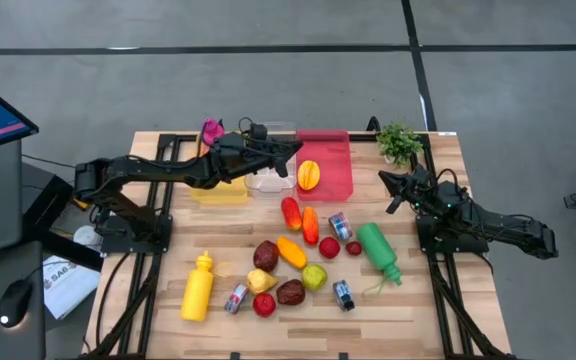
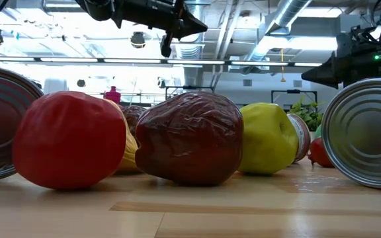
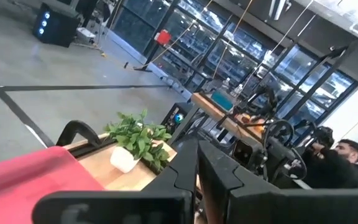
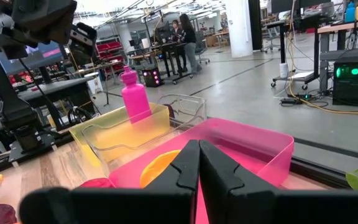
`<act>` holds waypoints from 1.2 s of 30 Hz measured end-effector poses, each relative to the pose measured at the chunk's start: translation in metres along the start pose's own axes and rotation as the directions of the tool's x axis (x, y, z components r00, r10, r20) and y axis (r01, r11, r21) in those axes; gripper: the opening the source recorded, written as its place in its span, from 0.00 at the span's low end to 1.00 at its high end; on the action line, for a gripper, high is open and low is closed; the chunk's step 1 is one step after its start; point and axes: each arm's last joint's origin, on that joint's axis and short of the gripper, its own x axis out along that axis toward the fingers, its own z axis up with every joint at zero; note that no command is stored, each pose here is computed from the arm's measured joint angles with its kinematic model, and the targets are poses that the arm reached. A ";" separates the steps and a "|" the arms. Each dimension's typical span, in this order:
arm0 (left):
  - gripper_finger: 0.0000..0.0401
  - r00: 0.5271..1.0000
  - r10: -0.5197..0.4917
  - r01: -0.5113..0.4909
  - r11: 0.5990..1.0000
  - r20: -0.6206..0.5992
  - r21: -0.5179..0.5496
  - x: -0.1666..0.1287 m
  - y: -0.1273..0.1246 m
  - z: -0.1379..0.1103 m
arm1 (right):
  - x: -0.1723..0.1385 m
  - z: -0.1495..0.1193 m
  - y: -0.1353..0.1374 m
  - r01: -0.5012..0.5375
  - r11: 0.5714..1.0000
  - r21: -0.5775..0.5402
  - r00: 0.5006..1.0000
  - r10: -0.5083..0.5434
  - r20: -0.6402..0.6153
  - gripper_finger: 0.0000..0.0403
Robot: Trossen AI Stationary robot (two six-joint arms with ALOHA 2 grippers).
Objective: Pick & Place Food Item
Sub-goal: Put the left orange mango into the pink bin
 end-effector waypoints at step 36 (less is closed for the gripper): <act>0.01 0.970 -0.161 0.160 0.987 -0.183 -0.021 -0.004 -0.013 -0.016 | 0.000 0.000 0.000 0.000 1.000 0.000 1.000 0.000 0.000 0.01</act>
